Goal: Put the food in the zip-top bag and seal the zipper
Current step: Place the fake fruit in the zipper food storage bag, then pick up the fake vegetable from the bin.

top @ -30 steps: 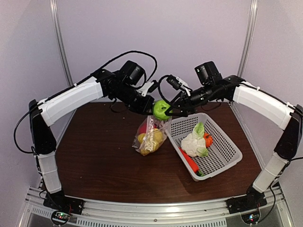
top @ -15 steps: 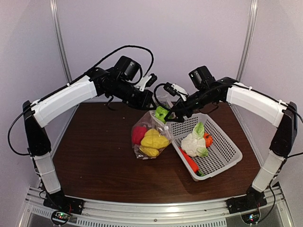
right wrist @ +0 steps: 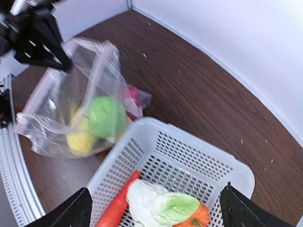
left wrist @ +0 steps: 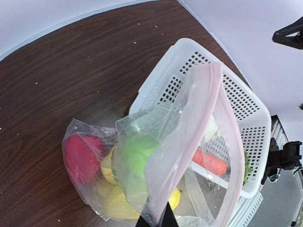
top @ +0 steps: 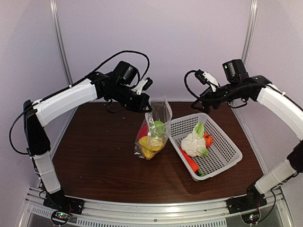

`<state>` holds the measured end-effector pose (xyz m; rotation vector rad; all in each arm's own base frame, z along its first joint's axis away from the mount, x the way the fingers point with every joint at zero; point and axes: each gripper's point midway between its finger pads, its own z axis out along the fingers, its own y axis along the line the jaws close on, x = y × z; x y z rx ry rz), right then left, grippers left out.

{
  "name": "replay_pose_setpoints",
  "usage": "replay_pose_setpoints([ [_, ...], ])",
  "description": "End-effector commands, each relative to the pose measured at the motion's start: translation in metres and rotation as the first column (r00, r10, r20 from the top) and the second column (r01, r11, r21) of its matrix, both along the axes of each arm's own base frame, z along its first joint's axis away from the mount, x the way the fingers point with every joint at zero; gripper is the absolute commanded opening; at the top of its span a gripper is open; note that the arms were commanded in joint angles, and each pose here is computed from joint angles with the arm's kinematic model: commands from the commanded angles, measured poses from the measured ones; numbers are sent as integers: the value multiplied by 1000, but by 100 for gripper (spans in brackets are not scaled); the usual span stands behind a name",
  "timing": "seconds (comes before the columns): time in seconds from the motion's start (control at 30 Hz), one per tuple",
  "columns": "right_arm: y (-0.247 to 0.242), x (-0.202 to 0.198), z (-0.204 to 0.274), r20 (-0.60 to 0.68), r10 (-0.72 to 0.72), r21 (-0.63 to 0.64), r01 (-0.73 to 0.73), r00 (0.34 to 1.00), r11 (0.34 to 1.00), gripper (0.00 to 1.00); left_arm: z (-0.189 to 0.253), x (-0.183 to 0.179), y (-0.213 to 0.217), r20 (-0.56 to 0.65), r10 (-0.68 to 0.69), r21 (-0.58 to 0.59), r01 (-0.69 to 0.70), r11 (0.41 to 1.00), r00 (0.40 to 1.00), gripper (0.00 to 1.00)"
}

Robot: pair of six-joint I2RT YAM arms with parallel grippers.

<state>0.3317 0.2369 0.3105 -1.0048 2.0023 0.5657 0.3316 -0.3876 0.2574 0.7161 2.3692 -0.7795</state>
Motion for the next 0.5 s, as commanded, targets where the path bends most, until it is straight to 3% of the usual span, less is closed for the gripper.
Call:
replay_pose_setpoints([
  [0.0,-48,12,-105,-108,-145,-261,113,983,959,95,22,16,14,73,63,-14,-62,998,995,0],
  [0.07,-59,6,-134,-137,-156,-320,105,978,942,97,22,6,5,49,1,-55,1,998,999,0],
  [0.2,-68,2,-171,-172,-166,-390,88,971,917,99,11,14,10,62,39,-15,-38,999,997,0],
  [0.47,-64,2,-214,-249,-133,-415,19,959,910,94,22,5,4,46,8,-74,-4,997,999,0],
])
